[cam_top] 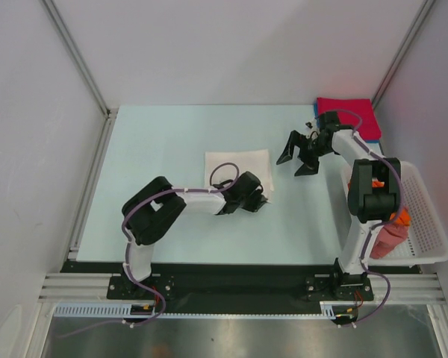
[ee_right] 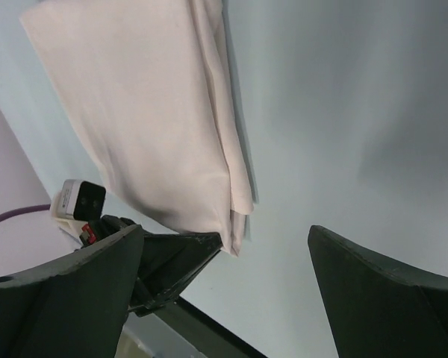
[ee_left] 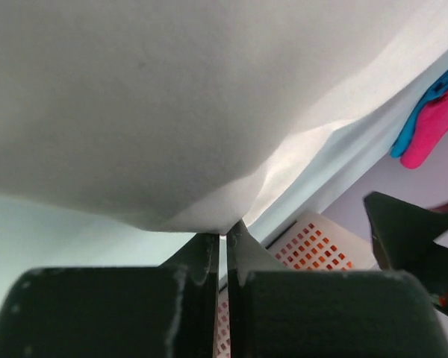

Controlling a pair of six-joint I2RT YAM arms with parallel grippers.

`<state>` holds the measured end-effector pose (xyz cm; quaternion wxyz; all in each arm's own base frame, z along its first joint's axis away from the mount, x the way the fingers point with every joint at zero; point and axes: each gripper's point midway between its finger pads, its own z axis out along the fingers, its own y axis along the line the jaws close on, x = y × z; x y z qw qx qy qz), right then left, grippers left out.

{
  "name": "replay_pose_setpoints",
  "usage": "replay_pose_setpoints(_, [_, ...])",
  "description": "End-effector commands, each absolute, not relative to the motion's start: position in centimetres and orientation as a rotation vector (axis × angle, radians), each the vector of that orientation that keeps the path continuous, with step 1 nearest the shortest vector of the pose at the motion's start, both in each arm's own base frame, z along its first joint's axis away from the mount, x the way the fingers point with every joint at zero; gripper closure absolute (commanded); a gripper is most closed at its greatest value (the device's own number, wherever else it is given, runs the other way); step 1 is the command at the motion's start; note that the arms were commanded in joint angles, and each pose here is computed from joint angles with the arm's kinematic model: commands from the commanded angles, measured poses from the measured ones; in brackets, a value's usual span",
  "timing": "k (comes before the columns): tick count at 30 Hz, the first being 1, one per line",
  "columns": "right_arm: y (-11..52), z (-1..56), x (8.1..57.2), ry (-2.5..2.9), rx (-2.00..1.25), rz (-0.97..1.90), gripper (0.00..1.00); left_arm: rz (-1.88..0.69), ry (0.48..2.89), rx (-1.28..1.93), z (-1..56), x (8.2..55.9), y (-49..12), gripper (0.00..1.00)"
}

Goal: Fold and stack the t-shirts
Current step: Neatly place the folded tshirt to the corner

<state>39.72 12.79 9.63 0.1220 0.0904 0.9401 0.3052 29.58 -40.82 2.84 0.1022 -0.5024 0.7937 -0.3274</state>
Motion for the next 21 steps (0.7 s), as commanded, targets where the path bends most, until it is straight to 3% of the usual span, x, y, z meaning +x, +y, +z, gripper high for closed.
replay_pose_setpoints(1, [14.9, 11.0, 40.5, 2.696, 0.165, 1.124, 0.0, -1.12, 2.287, -1.432, 8.5, 31.7, -41.5, 1.0])
replay_pose_setpoints(21, [20.2, 5.2, 42.2, 2.721, 0.207, 1.477, 0.01, -1.272, 2.272, -1.308, 14.6, 32.5, -40.9, 1.0])
